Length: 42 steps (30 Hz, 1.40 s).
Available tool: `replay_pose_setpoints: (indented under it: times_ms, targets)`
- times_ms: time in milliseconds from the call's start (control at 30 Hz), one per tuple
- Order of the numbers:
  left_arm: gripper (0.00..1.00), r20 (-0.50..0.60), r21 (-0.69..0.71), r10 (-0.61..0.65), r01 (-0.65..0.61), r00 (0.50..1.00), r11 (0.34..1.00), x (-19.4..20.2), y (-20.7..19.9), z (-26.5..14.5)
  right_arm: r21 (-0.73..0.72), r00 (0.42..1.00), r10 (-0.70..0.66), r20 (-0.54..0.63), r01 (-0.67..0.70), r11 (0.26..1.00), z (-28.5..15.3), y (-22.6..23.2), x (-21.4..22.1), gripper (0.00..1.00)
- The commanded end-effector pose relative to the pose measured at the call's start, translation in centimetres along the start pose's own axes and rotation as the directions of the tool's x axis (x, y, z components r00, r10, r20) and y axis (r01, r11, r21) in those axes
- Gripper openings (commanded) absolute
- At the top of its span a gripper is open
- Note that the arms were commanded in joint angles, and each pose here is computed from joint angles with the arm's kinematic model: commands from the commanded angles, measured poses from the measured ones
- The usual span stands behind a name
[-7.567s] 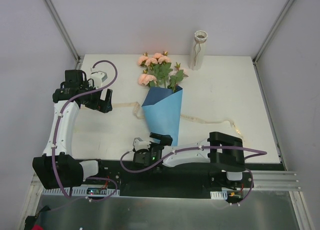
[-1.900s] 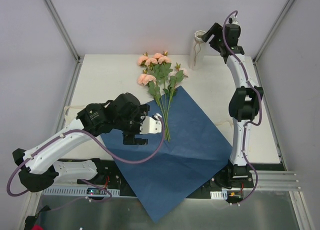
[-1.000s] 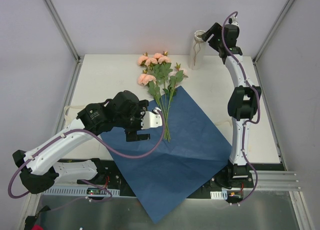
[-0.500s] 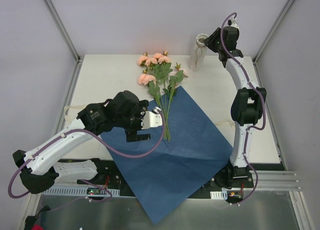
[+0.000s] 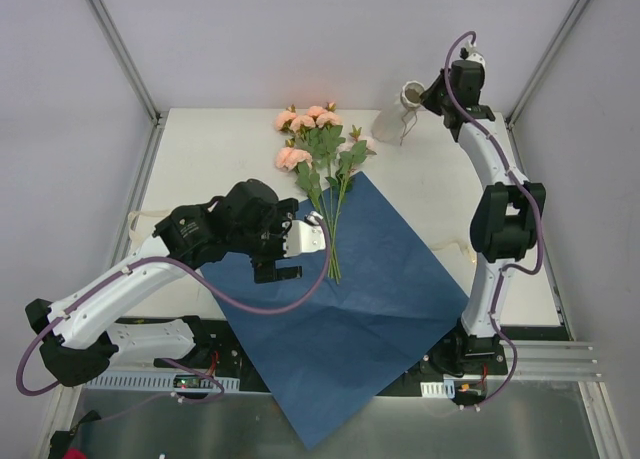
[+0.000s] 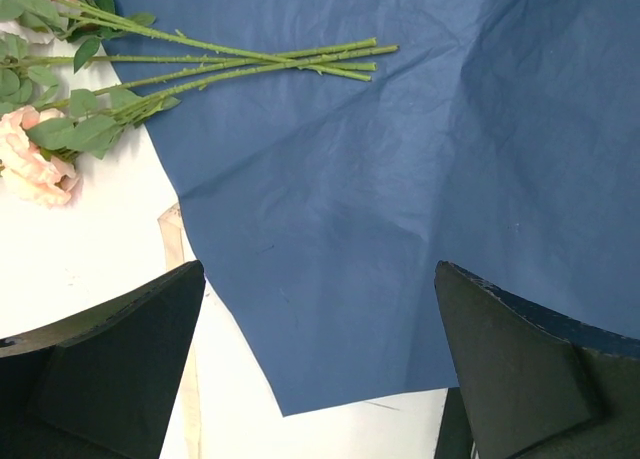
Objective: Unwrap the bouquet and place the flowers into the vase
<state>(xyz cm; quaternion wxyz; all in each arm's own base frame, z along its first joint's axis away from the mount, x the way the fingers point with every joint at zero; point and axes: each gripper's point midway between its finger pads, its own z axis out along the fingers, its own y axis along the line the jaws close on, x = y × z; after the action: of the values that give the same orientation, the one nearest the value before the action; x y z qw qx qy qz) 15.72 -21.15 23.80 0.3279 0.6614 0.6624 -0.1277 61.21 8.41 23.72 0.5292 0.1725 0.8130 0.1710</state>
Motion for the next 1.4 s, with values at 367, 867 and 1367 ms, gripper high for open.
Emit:
replay_pose_setpoints:
  times_ms: [367, 867, 1367]
  targets:
    - [0.99, 0.083, 0.008, -0.028, 0.027, 0.996, 1.0, -2.4, 0.4, -0.9, 0.111, 0.961, -0.189, -0.204, 0.215, 0.97, -9.5, -1.4, 4.7, 0.01]
    - [0.99, 0.105, 0.03, -0.041, 0.038, 0.994, 0.999, -3.0, -0.3, -1.0, 0.127, 0.966, -0.223, -0.133, 0.24, 0.963, -15.1, -1.0, 2.2, 0.01]
    - [0.99, 0.108, 0.038, -0.035, 0.031, 0.994, 0.999, -2.9, -0.8, -0.7, 0.138, 0.969, -0.16, -0.19, 0.187, 0.973, -20.6, -0.9, 2.5, 0.01]
